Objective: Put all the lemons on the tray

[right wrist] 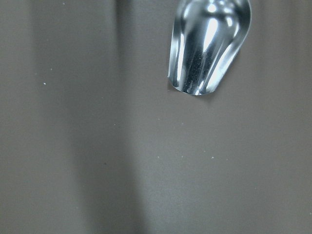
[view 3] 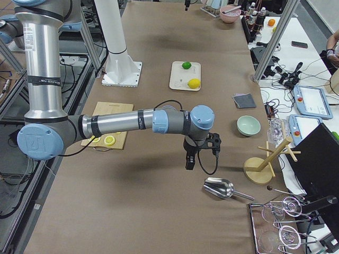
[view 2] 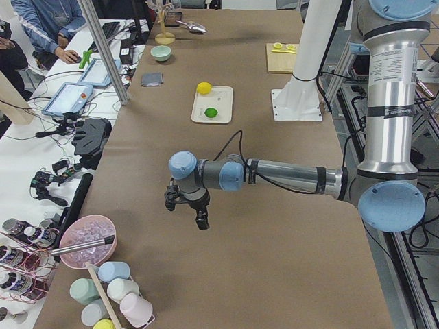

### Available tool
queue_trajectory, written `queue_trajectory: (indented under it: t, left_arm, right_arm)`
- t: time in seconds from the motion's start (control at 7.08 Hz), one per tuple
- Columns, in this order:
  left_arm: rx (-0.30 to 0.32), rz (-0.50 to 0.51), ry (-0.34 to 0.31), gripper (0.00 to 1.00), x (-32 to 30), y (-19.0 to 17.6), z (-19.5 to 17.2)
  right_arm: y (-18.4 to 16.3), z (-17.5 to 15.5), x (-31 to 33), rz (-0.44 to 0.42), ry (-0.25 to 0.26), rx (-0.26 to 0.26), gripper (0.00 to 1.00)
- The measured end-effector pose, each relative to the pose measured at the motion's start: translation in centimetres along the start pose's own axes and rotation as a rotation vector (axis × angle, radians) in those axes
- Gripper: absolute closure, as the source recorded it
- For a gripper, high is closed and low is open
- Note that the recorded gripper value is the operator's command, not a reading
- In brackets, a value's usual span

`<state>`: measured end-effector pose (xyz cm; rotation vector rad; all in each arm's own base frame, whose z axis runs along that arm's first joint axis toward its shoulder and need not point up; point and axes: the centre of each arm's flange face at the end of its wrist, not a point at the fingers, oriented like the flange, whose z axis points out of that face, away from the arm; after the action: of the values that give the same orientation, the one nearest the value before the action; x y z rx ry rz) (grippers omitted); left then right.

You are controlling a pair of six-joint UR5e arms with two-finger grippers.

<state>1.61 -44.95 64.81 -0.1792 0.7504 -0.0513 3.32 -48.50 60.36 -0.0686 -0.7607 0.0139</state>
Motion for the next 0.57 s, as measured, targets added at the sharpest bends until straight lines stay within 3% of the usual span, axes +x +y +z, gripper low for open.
queue_trajectory:
  t: [0.57]
  left_arm:
    - [0.059, -0.022, 0.029, 0.02, -11.5, 7.3, -1.7]
  right_arm:
    - [0.2, -0.4, 1.7, 0.017, 0.000, 0.007, 0.01]
